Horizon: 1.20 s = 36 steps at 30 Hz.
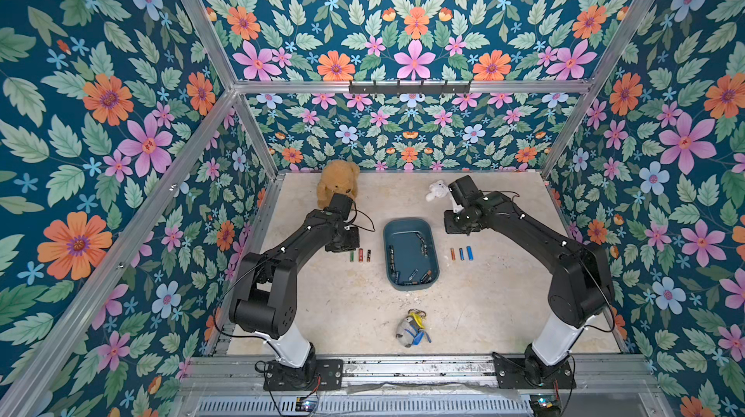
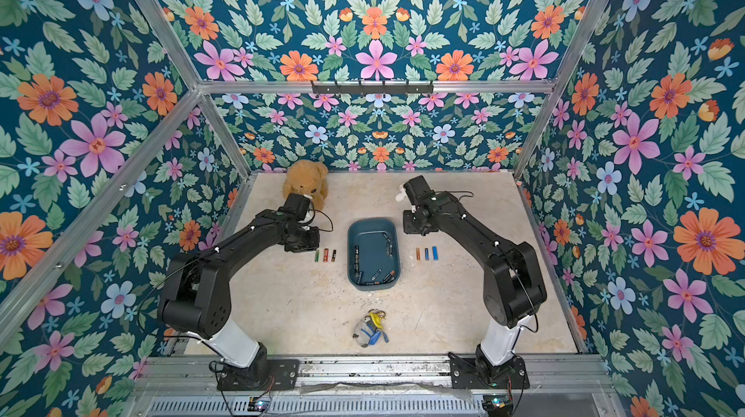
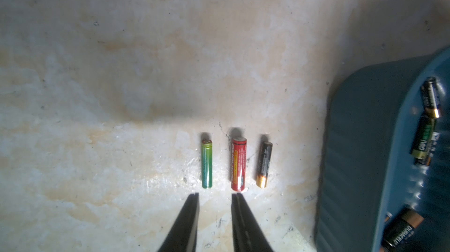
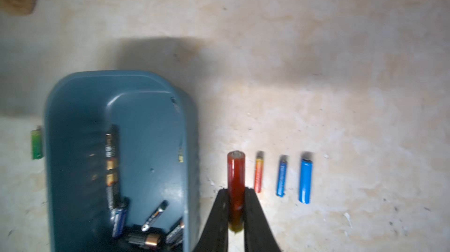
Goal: Take the batteries out of the storage box
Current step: Place the battery at the center of the board.
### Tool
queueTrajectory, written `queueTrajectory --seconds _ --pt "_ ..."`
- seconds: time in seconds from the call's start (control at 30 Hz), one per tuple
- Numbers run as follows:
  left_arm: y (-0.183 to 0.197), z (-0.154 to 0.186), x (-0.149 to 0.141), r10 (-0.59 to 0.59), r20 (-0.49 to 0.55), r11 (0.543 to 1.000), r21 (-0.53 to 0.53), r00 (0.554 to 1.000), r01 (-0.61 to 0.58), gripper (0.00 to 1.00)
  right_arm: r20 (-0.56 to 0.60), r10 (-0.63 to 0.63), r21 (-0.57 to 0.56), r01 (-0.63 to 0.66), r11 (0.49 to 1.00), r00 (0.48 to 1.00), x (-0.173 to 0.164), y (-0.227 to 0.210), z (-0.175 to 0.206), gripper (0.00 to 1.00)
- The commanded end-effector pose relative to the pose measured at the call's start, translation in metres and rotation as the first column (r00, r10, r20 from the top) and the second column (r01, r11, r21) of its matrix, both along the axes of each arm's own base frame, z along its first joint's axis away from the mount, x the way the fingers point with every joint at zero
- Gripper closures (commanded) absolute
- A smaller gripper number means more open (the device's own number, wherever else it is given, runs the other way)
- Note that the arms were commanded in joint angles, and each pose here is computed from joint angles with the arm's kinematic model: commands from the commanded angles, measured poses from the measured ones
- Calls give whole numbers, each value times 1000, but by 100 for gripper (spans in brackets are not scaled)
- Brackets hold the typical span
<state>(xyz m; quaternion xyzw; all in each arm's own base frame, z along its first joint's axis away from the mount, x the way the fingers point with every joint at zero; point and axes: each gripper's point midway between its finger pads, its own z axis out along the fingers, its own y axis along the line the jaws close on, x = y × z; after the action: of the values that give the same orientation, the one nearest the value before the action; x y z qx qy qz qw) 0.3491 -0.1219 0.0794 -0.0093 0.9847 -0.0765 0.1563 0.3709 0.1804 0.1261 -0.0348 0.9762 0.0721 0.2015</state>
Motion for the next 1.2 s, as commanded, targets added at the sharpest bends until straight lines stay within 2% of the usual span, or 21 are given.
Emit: queueTrajectory --seconds 0.0,0.17,0.33,0.63,1.17 --pt "-3 0 0 -5 -6 1000 -10 1000 5 70 -11 -24 -59 23 998 1000 -8 -35 -15 85" --pt "-3 -2 -1 -6 -10 1000 -5 1000 6 70 -29 -79 -123 75 990 996 -22 -80 -33 84" --pt "-5 -4 -2 -10 -13 1000 -7 1000 10 70 -39 -115 -157 108 982 993 -22 -91 -40 84" --pt "-5 -6 -5 -14 -15 1000 -5 1000 14 70 -100 -131 -167 113 979 986 -29 -92 -72 84" --pt "-9 -7 -5 -15 -17 1000 -14 1000 15 70 -122 -76 -155 57 986 990 -27 -85 -93 84"
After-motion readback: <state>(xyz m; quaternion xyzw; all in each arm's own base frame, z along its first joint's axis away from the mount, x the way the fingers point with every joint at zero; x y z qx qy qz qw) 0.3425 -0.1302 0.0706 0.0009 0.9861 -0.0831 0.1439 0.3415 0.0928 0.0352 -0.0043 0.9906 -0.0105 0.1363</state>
